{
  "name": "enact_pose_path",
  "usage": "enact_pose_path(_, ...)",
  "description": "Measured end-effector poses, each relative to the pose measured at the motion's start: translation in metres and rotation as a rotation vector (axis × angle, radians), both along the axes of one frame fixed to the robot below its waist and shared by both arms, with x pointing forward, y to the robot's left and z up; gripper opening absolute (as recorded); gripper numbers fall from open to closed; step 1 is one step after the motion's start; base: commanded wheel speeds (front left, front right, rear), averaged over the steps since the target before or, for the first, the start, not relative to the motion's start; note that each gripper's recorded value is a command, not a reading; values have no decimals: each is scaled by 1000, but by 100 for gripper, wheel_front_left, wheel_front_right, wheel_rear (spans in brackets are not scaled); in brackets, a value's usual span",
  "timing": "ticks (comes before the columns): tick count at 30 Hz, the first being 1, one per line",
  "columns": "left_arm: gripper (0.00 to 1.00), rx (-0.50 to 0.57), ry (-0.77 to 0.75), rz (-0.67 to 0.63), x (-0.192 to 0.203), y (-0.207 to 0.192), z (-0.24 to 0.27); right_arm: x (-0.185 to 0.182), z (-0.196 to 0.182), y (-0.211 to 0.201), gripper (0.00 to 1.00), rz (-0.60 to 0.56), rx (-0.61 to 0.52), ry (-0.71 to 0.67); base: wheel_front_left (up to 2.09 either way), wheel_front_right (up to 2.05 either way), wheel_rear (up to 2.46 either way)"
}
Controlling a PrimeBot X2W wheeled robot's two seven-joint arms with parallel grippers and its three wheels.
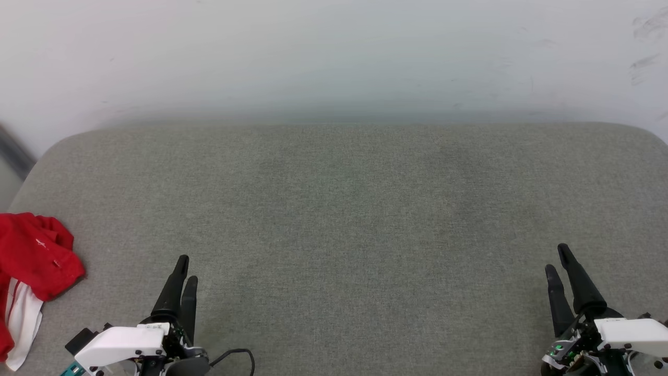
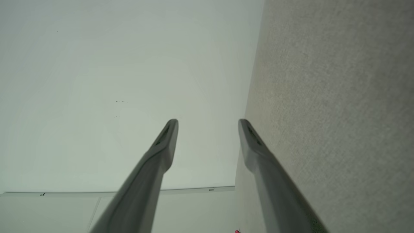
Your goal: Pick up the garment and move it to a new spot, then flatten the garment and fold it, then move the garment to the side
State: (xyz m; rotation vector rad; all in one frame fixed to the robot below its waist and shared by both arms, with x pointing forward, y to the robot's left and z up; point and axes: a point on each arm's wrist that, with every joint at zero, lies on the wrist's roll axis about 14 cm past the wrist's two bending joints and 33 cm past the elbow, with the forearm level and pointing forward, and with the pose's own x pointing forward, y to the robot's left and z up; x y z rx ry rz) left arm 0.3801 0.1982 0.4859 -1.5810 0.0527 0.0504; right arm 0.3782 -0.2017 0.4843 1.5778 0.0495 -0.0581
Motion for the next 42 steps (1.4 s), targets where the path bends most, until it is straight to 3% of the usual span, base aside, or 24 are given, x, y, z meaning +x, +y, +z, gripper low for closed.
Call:
enact_pose_path(14, 100, 15, -46, -25, 6, -21, 15, -1, 10, 0, 100, -32, -40, -31, 0, 0, 0)
enact_pose_path(22, 100, 120, -84, -50, 7, -32, 27, -2, 20, -1, 100, -46, -131, -60, 0, 0, 0)
enact_pose_path(28, 100, 257, -114, -54, 8, -35, 35, -1, 32, -1, 100, -49, -262, -95, 0, 0, 0)
enact_pose_path(42, 100, 592, -179, -61, 9, -43, 50, -3, 50, 8, 100, -12, -690, -148, 0, 0, 0)
